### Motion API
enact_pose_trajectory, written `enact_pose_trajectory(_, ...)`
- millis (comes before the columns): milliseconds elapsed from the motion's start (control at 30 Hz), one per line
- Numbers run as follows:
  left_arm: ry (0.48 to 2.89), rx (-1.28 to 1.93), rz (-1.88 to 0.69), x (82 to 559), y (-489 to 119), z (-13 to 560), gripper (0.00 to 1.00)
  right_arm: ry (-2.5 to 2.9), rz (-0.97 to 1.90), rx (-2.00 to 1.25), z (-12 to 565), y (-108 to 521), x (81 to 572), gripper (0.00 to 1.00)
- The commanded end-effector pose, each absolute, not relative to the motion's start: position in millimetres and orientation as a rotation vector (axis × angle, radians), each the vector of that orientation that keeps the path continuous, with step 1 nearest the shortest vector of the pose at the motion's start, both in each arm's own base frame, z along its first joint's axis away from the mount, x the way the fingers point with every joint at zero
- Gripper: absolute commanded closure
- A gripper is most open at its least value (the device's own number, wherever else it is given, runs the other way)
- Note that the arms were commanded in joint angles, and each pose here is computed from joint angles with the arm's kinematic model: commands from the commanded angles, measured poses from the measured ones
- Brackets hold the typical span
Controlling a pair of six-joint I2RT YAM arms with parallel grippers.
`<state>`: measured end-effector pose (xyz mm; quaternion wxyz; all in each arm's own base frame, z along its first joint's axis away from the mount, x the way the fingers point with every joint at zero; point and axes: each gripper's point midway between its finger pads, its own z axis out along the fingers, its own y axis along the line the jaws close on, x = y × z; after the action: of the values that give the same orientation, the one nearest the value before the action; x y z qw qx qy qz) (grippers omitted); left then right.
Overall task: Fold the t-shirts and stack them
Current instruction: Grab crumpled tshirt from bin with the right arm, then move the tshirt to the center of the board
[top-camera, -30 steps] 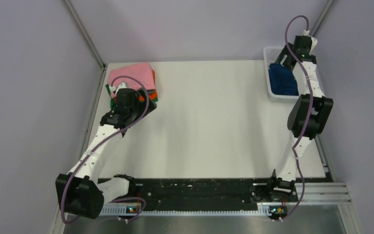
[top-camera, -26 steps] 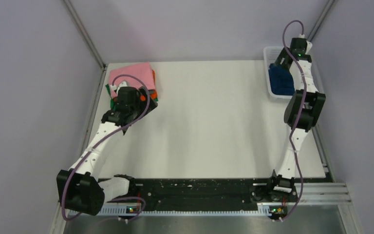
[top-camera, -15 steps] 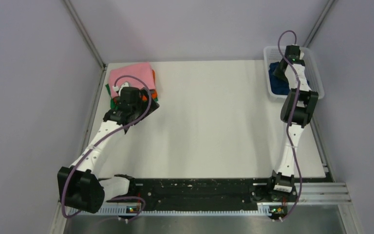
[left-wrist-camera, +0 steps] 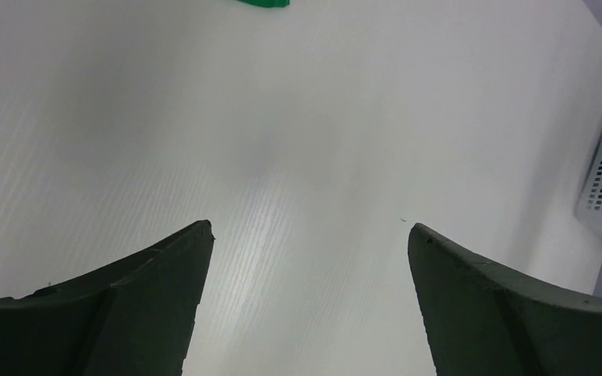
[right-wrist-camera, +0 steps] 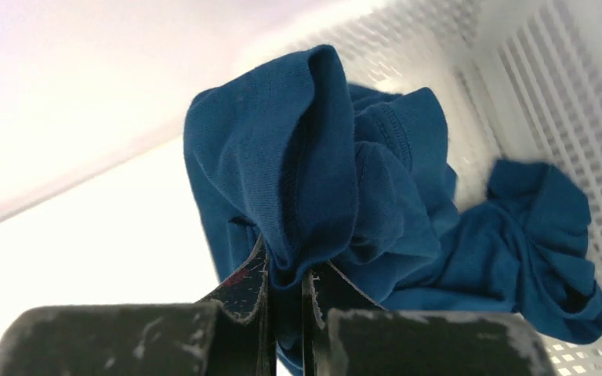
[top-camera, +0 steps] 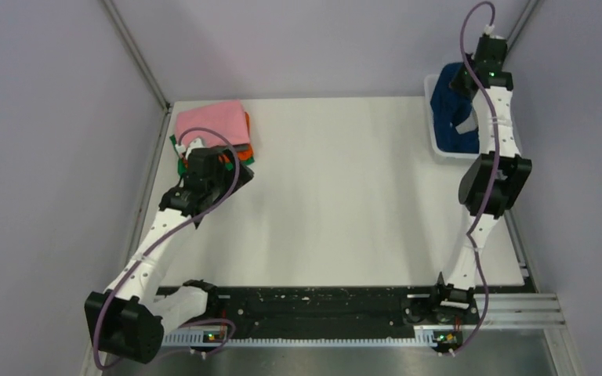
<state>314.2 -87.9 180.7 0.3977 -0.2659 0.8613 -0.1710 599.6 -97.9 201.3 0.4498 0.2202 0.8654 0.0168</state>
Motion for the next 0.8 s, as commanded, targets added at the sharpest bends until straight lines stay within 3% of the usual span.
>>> enact_pose_trajectory(0,2.127,-0.648,-0.42,306,-81,193,0.01,1.794,0.259,0.11,405,19,556,1.0)
enact_pose_trajectory(200,2.123,-0.705,-0.319,291,-62,192,0.01,1.656,0.599,-0.406,463,174,472,1.0)
enact_pose_trajectory(333,2.112,-0.693,-0.314,284,-59,195,0.01,1.663,0.714,-0.573,445,220,427,1.0)
enact_pose_trajectory(600,2.105,-0.667,-0.295,278,-55,195,0.01,1.913,0.599,-0.287,315,171,381,0.99)
enact_pose_trajectory(767,2.178,-0.605,-0.336,289,-70,182,0.01,2.186,0.307,0.038,197,105,345,0.81)
